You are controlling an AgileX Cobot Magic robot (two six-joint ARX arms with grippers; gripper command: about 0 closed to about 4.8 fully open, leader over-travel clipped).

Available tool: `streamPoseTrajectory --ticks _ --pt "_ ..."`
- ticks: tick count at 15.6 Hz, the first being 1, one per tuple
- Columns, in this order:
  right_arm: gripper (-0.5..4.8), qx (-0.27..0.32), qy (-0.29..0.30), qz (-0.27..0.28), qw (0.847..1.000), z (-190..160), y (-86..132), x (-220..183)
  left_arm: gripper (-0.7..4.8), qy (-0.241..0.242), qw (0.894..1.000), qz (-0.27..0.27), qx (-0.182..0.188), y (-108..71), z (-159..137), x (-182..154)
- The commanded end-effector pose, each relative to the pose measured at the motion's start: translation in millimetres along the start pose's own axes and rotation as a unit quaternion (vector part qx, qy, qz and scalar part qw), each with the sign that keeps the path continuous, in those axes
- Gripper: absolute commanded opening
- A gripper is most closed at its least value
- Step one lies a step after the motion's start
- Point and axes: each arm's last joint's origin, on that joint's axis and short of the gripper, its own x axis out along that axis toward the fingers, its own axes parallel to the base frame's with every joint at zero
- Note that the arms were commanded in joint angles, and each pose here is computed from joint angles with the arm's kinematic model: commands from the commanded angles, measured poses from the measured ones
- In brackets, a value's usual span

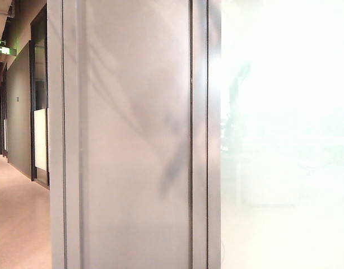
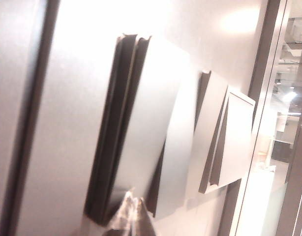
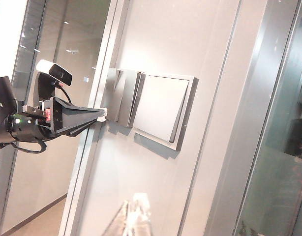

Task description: Raise the arm to find the leftmost switch on the wall and turn on the lights.

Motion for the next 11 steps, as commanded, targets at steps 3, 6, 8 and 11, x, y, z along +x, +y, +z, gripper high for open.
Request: streamPoseTrajectory --ticks 3,6,8,11 --pt "-0.01 -0.002 -0.005 0.003 1.000 4 2 0 -0.05 0.033 0.995 -0.086 -0.022 -14.5 9 -8" --pt "-0.01 -0.004 -0.007 0.009 1.000 8 6 -3 -0.06 0.024 0.990 -0.140 0.005 -44.1 36 -28" --pt "-0.01 -0.004 -0.008 -0.001 1.000 21 16 -10 -0.05 0.001 0.989 -0.141 0.043 -76.0 63 -57" --pt "-0.01 0.031 0.025 -0.031 0.999 30 29 -25 -0.06 -0.006 0.988 -0.047 0.146 -112.7 84 -103"
